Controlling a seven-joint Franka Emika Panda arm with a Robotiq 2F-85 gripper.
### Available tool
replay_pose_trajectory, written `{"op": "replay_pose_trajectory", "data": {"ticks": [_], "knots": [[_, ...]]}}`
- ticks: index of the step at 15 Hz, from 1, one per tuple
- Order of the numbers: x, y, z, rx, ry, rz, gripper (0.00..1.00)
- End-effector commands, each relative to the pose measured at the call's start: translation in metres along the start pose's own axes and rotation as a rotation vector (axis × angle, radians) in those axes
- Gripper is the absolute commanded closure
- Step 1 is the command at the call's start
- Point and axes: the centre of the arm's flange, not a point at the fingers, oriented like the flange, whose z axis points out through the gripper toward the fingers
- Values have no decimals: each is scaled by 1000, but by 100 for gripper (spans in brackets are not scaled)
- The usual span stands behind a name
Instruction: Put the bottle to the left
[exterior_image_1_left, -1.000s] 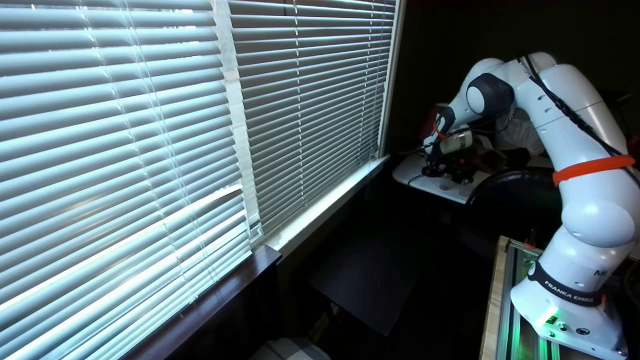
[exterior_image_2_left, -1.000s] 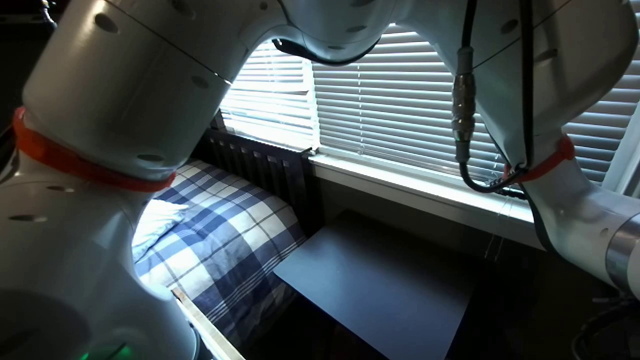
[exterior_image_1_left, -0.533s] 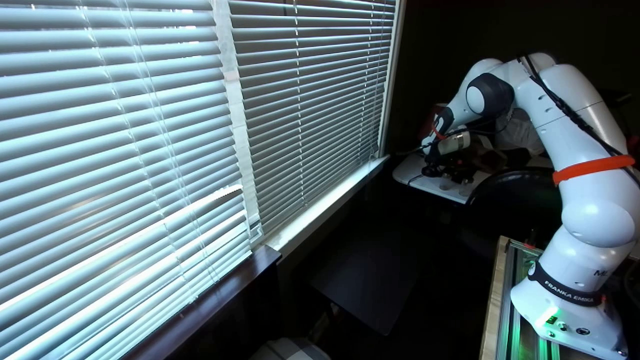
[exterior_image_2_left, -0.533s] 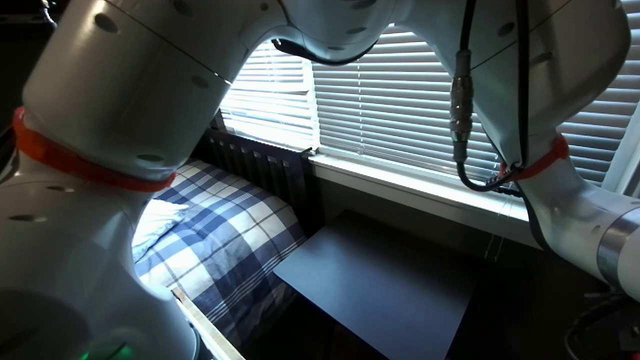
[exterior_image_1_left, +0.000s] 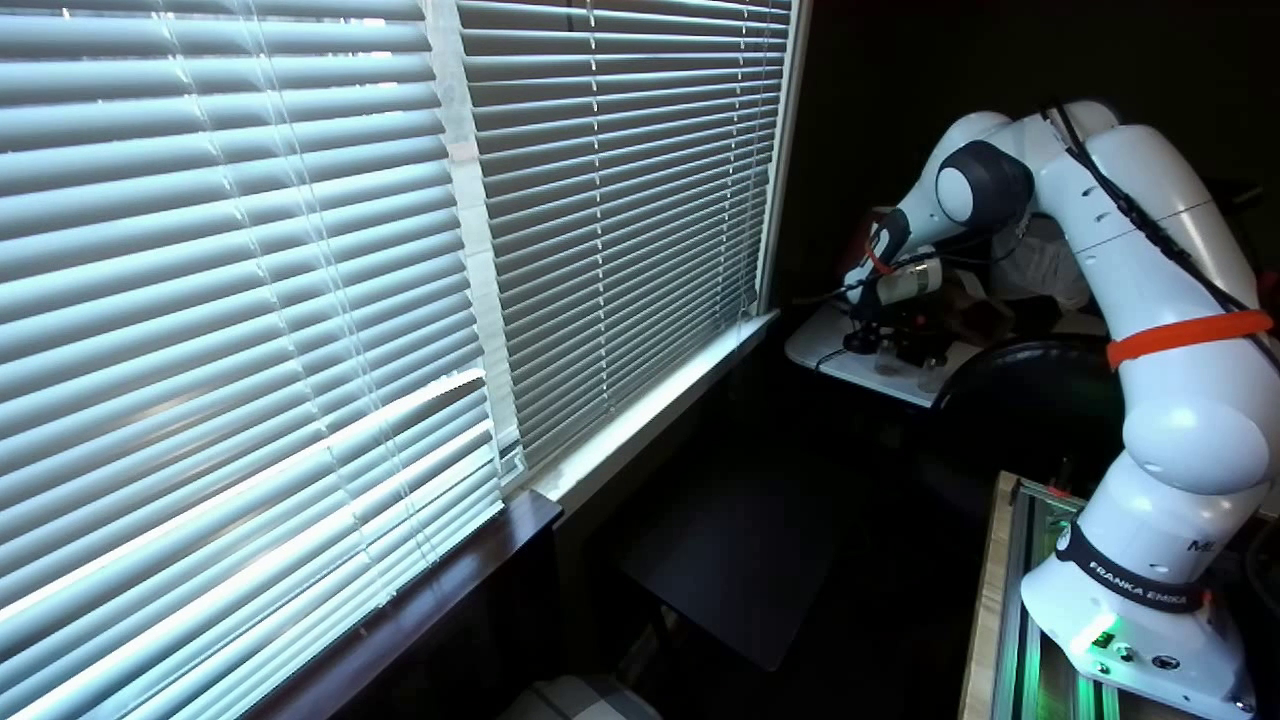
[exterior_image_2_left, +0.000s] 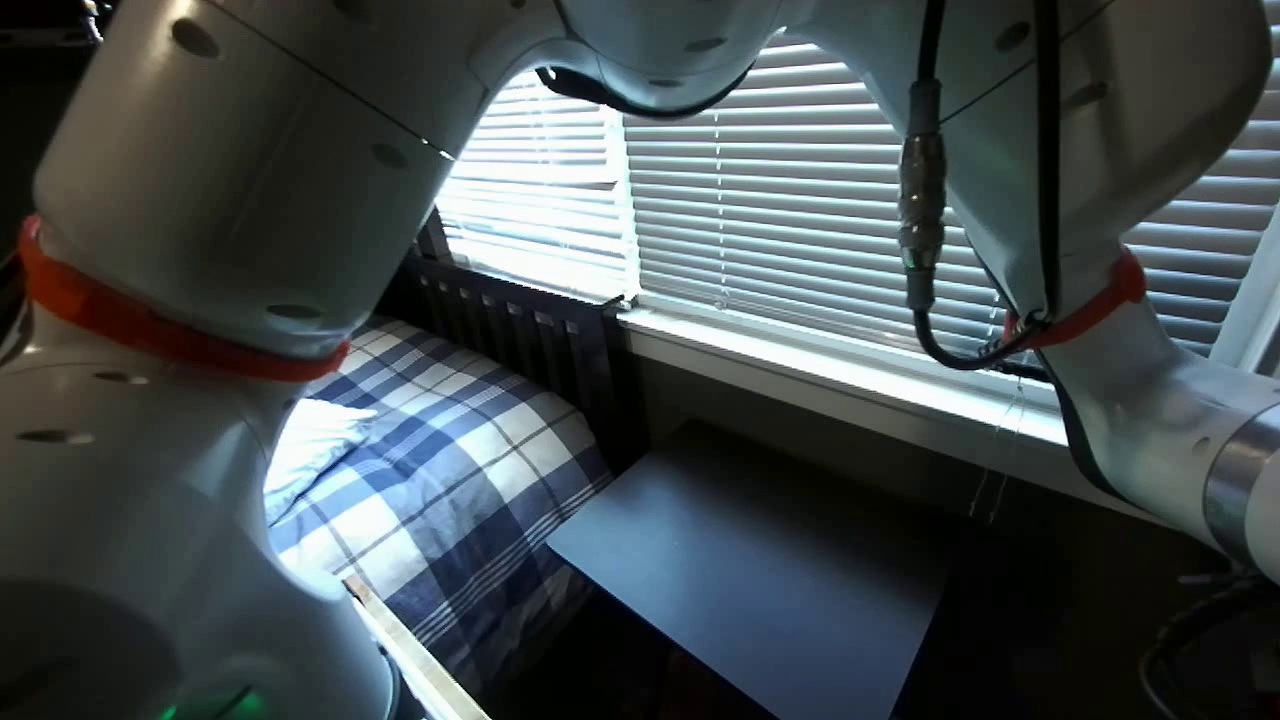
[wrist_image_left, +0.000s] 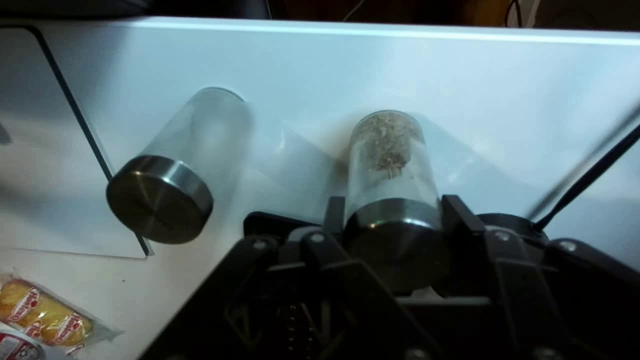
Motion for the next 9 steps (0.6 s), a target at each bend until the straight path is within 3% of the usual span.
{"op": "replay_pose_trajectory", "data": {"ticks": [1, 5, 9], "knots": [[2, 21, -38, 81, -3, -8, 75], [-1, 33, -77, 180, 4, -86, 75], [-34, 39, -120, 305, 48, -277, 75]]}}
